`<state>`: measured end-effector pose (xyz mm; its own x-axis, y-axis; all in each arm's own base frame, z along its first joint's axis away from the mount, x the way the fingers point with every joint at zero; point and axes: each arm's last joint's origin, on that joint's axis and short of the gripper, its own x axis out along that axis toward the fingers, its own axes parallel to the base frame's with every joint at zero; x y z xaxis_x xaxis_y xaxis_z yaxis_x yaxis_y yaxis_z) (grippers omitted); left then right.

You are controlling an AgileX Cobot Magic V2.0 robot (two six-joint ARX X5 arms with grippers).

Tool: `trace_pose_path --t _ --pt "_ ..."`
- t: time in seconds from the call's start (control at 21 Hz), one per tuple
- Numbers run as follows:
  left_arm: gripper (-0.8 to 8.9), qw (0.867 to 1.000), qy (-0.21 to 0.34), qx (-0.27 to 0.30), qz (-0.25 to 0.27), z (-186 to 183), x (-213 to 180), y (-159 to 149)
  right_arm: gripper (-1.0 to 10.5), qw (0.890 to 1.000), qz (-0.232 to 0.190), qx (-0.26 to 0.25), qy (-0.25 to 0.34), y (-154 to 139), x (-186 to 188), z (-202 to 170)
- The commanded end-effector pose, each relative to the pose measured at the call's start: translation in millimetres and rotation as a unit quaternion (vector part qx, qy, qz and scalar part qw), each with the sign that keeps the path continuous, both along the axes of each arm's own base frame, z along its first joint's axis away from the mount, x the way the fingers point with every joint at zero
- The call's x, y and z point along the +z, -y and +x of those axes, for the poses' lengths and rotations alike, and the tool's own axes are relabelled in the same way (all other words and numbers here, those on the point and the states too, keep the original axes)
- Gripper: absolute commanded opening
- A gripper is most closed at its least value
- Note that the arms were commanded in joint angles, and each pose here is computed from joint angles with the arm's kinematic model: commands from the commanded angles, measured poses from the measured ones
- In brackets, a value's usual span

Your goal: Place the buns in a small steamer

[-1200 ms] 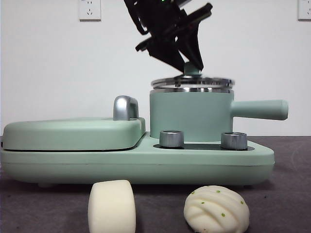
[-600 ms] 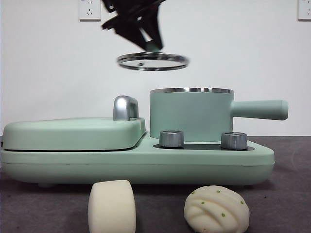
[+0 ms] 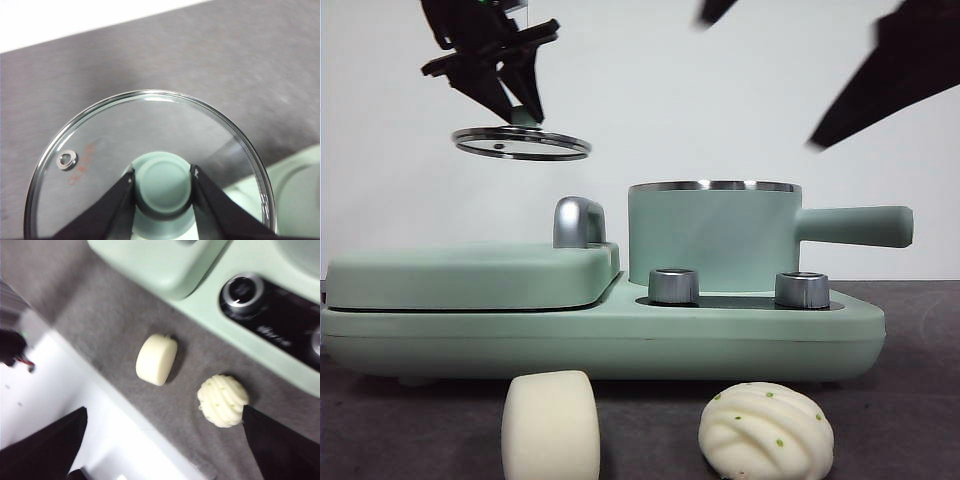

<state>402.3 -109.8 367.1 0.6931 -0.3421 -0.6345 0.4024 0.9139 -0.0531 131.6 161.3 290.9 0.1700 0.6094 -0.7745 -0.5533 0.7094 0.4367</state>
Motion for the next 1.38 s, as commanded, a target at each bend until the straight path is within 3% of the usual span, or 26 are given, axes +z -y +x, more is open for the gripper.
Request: trace_pose_path --t 0.05,0.24,0.48,0.72,0.86,1.0,1.24,1.38 --pt "0.48 0.999 0.047 0.003 -0.008 -1 22 -7 4.8 0.999 -0.035 0.018 -0.019 -34 -10 3" --pt "0.19 0.999 0.05 0.014 -0.008 2 22 -17 4.8 0.993 -0.11 0.045 -0.023 -85 -38 10" --pt "0.19 0.999 0.052 0.016 -0.006 2 23 -19 4.8 0.989 -0.128 0.064 -0.033 -126 -72 23" --pt "0.19 0.998 0.053 0.016 -0.006 2 23 -20 4.8 0.984 -0.159 0.072 -0.047 -135 -99 28" --pt "0.19 0.998 0.054 0.016 -0.007 2 23 -19 3.6 0.982 -0.166 0.077 -0.051 -138 -106 29" --pt "0.19 0.998 0.055 0.013 -0.002 2 23 -20 3.3 0.98 -0.174 0.079 -0.055 -139 -113 30" --pt "0.19 0.998 0.055 0.013 -0.002 2 23 -20 1.3 0.98 -0.176 0.079 -0.055 -139 -114 30" --pt "0.19 0.998 0.055 0.013 -0.002 2 23 -20 1.1 0.98 -0.175 0.078 -0.055 -140 -114 30"
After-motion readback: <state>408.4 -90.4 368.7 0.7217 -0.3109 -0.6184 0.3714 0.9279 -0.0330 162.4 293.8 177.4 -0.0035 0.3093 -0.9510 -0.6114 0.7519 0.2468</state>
